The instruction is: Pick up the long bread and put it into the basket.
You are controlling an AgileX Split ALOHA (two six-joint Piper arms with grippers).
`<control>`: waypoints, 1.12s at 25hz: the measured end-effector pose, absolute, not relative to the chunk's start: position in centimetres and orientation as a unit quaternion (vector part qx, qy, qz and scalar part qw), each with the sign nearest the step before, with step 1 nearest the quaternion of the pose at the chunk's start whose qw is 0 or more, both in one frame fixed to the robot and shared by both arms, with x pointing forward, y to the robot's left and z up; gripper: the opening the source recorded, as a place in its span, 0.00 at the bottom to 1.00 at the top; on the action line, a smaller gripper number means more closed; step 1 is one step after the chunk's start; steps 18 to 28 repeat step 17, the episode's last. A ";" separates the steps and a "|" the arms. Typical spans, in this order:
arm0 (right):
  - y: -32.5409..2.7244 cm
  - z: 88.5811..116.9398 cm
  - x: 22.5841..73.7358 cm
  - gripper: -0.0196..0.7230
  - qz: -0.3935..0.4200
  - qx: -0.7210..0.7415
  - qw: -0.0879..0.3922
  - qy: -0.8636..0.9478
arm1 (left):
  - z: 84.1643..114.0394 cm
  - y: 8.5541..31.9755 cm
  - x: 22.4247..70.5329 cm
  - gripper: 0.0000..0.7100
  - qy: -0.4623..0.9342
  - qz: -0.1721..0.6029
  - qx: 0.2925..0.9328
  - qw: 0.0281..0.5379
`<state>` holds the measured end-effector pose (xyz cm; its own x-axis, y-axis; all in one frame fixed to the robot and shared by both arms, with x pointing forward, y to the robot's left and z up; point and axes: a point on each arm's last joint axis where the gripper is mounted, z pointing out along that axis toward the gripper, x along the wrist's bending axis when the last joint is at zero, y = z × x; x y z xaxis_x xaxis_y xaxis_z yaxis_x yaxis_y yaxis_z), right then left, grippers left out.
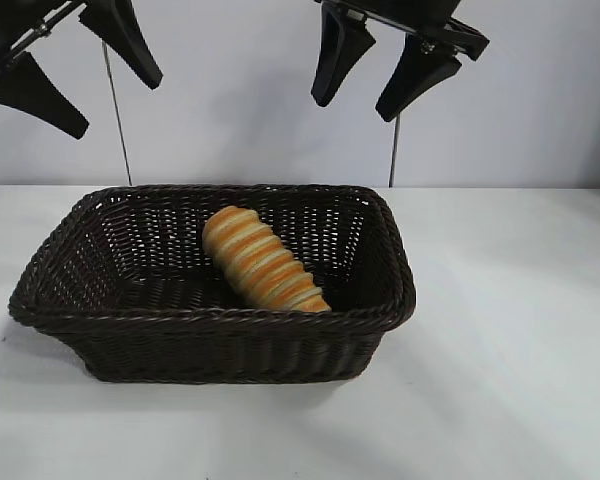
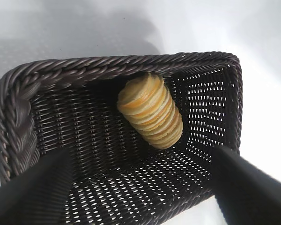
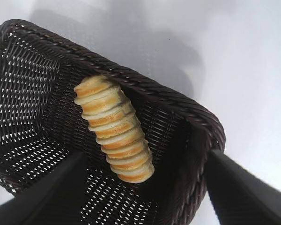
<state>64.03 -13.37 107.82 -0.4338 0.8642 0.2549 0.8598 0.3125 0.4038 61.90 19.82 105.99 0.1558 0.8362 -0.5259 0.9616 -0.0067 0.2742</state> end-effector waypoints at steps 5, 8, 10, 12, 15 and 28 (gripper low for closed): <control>-13.4 107.8 64.0 0.72 0.246 0.532 0.004 0.810 | 106.0 19.8 61.9 0.83 0.641 -0.107 0.701 0.293; -13.4 107.8 64.0 0.72 0.246 0.532 0.004 0.810 | 106.0 19.8 61.9 0.83 0.641 -0.107 0.701 0.293; -13.4 107.8 64.0 0.72 0.245 0.532 0.003 0.811 | 106.0 19.8 61.9 0.83 0.641 -0.107 0.701 0.293; -13.4 107.8 63.9 0.72 0.242 0.532 0.001 0.811 | 106.0 19.8 61.9 0.83 0.641 -0.107 0.701 0.293; -13.4 107.8 63.8 0.72 0.238 0.532 -0.003 0.813 | 106.0 19.8 61.9 0.83 0.641 -0.107 0.701 0.293; -13.4 107.7 63.8 0.72 0.237 0.532 -0.004 0.813 | 106.0 19.8 61.9 0.83 0.641 -0.107 0.701 0.293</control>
